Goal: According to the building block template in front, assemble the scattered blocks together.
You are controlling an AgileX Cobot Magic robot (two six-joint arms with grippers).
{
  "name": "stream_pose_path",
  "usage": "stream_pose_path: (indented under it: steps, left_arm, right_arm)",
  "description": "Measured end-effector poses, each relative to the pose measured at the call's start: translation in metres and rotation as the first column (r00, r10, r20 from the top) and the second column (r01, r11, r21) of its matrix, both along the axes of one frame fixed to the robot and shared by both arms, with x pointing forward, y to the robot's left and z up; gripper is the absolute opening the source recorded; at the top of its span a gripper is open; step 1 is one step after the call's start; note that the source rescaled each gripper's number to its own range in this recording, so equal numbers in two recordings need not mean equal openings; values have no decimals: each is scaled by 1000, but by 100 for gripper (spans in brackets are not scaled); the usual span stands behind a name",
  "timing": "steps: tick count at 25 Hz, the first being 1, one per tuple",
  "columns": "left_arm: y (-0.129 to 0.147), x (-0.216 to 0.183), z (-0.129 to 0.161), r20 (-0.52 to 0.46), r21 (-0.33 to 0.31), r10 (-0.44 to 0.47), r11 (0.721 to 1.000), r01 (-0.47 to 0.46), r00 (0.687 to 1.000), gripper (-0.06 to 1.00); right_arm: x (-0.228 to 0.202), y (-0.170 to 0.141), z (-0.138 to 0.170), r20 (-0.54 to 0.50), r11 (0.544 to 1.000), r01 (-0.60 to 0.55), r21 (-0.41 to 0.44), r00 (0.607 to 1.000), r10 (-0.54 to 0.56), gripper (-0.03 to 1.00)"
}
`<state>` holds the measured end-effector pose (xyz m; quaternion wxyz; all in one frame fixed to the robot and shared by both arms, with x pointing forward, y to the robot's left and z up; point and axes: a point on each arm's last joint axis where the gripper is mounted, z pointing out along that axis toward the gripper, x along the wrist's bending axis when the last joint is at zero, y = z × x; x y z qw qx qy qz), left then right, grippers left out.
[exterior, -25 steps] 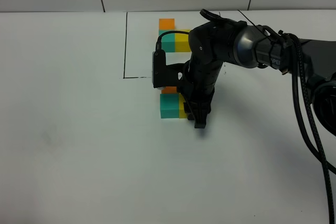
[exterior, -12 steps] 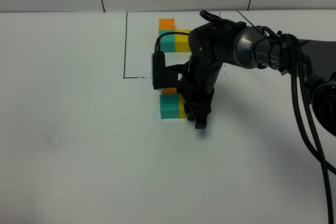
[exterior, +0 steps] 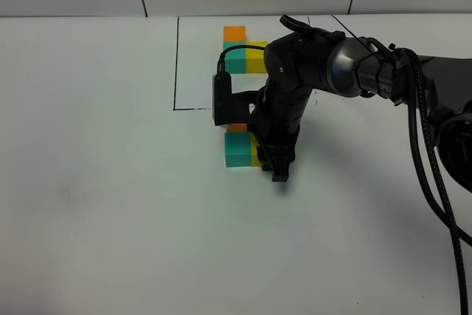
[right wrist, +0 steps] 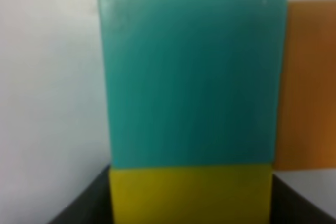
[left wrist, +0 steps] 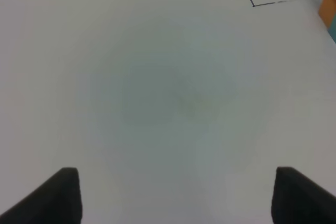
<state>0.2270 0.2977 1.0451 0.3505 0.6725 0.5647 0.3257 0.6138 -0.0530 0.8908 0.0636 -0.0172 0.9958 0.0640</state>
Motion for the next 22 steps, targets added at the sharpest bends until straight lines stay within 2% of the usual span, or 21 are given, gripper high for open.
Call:
stream_pose_path:
  steps: [6,9,12,14,15,19,22]
  left_arm:
    - [0,0,0,0,0,0,1000,0,1000,69]
    - [0,0,0,0,0,0,1000,0,1000,69]
    - [0,0,0,0,0,0,1000,0,1000,69]
    - [0,0,0,0,0,0,1000,0,1000,69]
    - [0,0,0,0,0,0,1000,0,1000,69]
    - [0,0,0,0,0,0,1000,0,1000,69]
    - [0,0,0,0,0,0,1000,0,1000,69]
  right_arm:
    - [-2,-4,29,31,998,67,12,997,-67,70]
    - [-4,-10,52,27,988,154,28,988,-155,88]
    - [0,-31,69,-9,949,311,45,950,-311,96]
    - [7,-52,76,-52,895,443,60,896,-440,98]
    - [11,-66,78,-78,852,518,71,855,-513,99]
    - [22,-124,77,-157,655,751,88,659,-735,99]
    - [17,-169,79,-160,515,849,118,528,-834,99]
